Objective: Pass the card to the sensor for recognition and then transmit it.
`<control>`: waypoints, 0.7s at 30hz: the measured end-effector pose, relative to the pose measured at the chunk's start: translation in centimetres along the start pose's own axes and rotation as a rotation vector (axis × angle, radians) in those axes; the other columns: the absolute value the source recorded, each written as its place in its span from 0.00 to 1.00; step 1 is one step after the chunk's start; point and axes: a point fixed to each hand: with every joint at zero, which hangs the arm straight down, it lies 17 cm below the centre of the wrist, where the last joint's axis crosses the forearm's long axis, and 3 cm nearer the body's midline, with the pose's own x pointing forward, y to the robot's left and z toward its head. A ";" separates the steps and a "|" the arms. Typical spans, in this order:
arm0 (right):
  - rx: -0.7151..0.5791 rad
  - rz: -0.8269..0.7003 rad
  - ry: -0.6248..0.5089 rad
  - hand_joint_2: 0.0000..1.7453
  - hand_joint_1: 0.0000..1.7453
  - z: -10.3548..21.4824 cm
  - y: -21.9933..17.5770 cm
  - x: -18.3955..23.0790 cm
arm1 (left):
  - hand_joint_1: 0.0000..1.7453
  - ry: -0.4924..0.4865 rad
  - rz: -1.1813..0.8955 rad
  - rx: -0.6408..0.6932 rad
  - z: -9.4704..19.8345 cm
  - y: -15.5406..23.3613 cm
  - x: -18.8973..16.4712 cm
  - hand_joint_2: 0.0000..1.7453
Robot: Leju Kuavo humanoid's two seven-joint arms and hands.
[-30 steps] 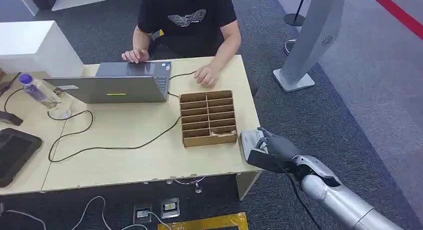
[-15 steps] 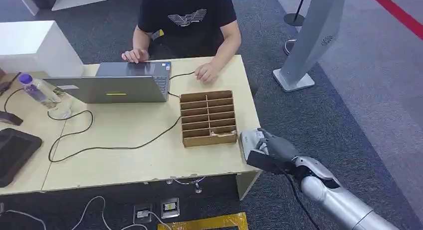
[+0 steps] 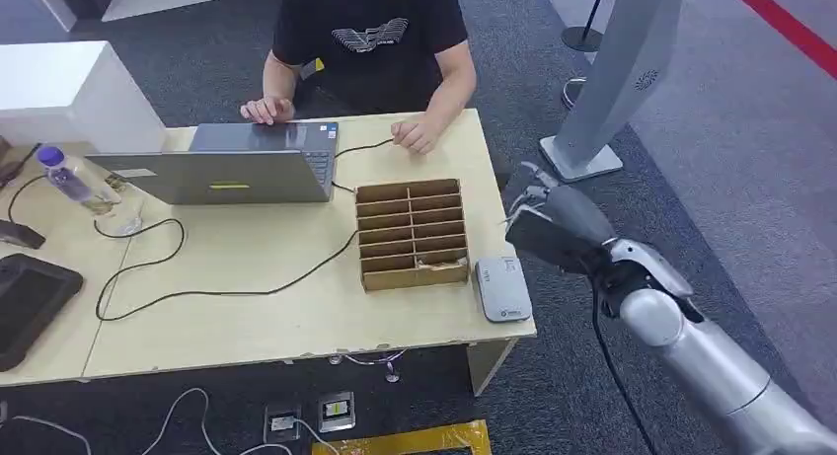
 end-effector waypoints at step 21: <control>-0.148 0.090 -0.182 1.00 1.00 -8.0 -3.0 7.0 | 0.00 0.006 -0.037 -0.026 0.0 -1.1 -0.2 0.00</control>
